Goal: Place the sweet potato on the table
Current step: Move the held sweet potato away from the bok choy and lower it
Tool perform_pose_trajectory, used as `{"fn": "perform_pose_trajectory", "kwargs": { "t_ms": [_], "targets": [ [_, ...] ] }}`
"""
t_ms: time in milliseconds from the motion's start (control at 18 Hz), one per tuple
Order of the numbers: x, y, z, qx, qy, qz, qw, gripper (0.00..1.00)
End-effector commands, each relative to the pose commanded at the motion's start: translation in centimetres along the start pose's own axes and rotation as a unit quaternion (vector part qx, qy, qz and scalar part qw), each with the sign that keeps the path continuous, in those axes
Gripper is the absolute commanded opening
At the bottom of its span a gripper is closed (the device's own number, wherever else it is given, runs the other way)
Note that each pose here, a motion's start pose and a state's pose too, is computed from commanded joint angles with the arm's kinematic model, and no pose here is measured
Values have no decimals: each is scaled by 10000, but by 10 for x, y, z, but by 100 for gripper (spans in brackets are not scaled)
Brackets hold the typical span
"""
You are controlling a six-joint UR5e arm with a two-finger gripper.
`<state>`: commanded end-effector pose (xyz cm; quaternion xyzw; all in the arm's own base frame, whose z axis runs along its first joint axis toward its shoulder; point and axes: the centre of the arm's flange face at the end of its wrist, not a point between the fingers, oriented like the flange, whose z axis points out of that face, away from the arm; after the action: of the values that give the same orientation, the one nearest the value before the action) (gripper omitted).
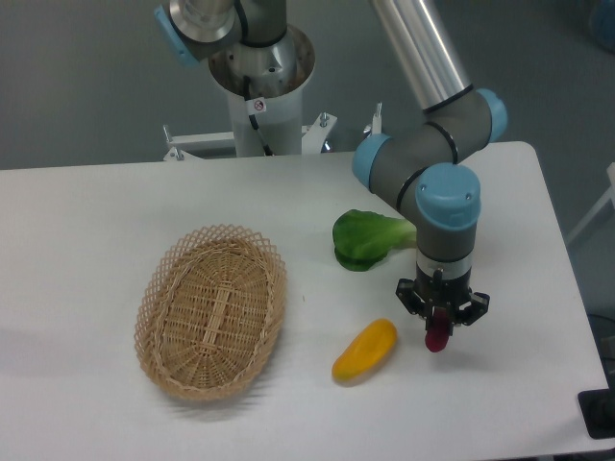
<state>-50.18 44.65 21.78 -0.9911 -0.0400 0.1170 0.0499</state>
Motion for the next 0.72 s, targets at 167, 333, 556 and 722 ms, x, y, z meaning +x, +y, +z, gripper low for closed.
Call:
{"fn": "perform_pose_trajectory", "kwargs": {
  "t_ms": [167,333,556,722],
  "targets": [
    [5,3,6,-56,54,-4,10000,34],
    [8,4,8,-77,86,5,9999,36],
    [14,8,9,-107,130,7,9999,37],
    [14,9,9,-108,130,7,9999,37]
  ]
}}
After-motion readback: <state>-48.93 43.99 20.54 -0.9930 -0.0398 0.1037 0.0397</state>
